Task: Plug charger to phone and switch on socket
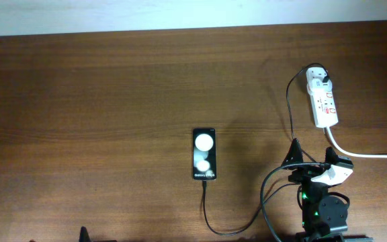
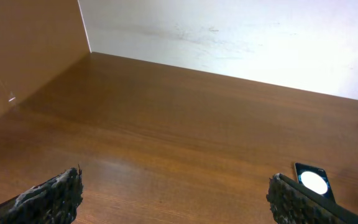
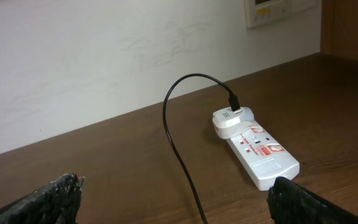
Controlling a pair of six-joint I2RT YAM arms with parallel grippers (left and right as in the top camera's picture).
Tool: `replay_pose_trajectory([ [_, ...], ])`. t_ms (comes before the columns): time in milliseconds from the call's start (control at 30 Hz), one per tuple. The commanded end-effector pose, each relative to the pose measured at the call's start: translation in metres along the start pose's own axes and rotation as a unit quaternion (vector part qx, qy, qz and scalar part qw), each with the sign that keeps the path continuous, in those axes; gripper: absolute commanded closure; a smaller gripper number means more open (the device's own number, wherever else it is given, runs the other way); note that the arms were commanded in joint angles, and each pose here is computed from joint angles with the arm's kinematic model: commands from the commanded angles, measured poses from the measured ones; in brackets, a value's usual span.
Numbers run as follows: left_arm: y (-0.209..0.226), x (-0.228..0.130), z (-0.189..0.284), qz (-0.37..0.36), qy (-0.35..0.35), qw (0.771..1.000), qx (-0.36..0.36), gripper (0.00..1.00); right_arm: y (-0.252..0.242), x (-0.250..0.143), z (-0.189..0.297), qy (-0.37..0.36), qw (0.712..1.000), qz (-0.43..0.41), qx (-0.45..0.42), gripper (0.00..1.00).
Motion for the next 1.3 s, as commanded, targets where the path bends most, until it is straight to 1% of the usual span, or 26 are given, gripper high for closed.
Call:
replay_pose_trajectory([
  [0,-0.001,0.000,0.000,-0.007,-0.001,1.000,-0.006,0.01,-0.001,-0.003,0.000,0.004,1.000,0.003,-0.001,0.01],
  [267,-0.003,0.001,0.000,-0.007,-0.003,1.000,-0.013,0.01,-0.001,-0.003,0.000,0.004,1.000,0.003,-0.001,0.01],
  [300,-0.002,0.005,-0.003,-0.005,-0.013,1.000,-0.008,0.01,-0.001,-0.003,0.000,0.004,1.000,0.003,-0.001,0.01],
  [400,-0.017,0.008,-0.023,-0.004,-0.020,0.999,-0.046,0.01,-0.001,-0.003,0.000,0.004,1.000,0.003,-0.001,0.01],
  [467,-0.027,0.006,-0.046,-0.003,-0.025,0.998,-0.065,0.01,-0.001,-0.003,0.000,0.004,1.000,0.003,-0.001,0.01],
  [567,-0.032,-0.006,-0.079,-0.004,-0.017,0.998,-0.067,0.01,-0.001,-0.003,0.000,0.004,1.000,0.003,-0.001,0.01],
  [633,-0.036,-0.024,-0.105,-0.006,0.000,0.997,-0.072,0.01,-0.001,-0.003,0.000,0.004,1.000,0.003,-0.001,0.01],
  [700,-0.042,-0.040,-0.117,-0.008,0.022,0.996,-0.089,0.01,-0.001,-0.003,0.000,0.004,1.000,0.003,-0.001,0.01],
  [800,-0.045,-0.047,-0.134,-0.011,0.012,0.996,-0.093,0.01,-0.001,-0.003,0.000,0.004,1.000,0.003,-0.001,0.01],
  [900,-0.048,-0.058,-0.145,-0.012,0.020,0.995,-0.100,0.01,-0.001,-0.003,0.000,0.004,1.000,0.003,-0.001,0.01],
  [967,-0.052,-0.054,-0.149,-0.042,-0.001,0.993,-0.111,0.01,-0.001,-0.003,0.000,0.004,1.000,0.003,-0.001,0.01],
  [1067,-0.055,-0.055,-0.159,-0.051,-0.021,0.992,-0.116,0.01,-0.001,-0.003,0.000,0.004,1.000,0.003,-0.001,0.01],
  [1133,-0.059,-0.065,-0.165,-0.052,-0.012,0.990,-0.131,0.01,-0.001,-0.003,0.000,0.004,1.000,0.003,-0.001,0.01],
  [1200,-0.058,-0.080,-0.174,-0.055,0.003,0.990,-0.129,0.01,-0.001,-0.003,0.000,0.004,1.000,0.003,-0.001,0.01],
  [1267,-0.065,-0.090,-0.180,-0.054,0.007,0.987,-0.153,0.01,-0.001,-0.003,0.000,0.004,1.000,0.003,-0.001,0.01],
])
Point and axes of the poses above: each gripper's point midway between its finger pads, its own z axis back along the fingers, its own y axis along the line the jaws close on, x = y × z, the point moved 3 cm from there along z, back along the fingers
